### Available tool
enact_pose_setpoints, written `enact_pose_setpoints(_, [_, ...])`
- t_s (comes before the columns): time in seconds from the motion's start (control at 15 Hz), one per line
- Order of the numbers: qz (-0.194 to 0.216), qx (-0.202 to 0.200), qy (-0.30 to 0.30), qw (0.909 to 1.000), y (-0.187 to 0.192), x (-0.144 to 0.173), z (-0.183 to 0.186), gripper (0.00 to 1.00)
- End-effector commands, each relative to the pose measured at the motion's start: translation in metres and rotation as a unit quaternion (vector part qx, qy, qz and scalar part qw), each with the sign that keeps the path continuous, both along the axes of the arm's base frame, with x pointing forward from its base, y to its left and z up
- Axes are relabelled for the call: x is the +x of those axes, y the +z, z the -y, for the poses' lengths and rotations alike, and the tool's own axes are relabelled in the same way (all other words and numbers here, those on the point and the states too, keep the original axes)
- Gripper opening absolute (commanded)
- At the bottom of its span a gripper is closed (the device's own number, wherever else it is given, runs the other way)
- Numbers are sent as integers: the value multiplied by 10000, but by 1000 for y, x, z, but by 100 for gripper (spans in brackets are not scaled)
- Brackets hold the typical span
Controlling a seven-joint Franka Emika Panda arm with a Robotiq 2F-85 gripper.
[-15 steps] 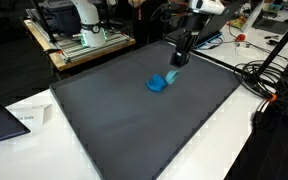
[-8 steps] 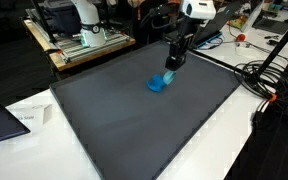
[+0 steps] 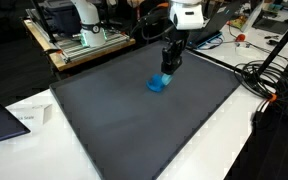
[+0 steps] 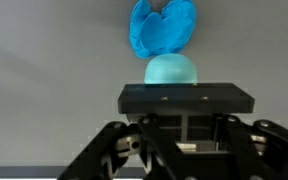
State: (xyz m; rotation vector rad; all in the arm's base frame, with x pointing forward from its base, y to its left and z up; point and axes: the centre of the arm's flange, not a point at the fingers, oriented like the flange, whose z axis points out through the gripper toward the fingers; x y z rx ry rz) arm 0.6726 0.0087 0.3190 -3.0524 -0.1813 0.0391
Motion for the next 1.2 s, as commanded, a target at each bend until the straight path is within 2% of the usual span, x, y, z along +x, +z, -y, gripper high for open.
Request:
enact_pose_setpoints(0.0, [112,482,25,9988,2,-10,21,22])
enact_pose_setpoints(0.73, [233,1477,112,9887,-27,-6,72,22])
enact_pose_setpoints(1.13, [321,2130,-2,9765,-52,-8,108,22])
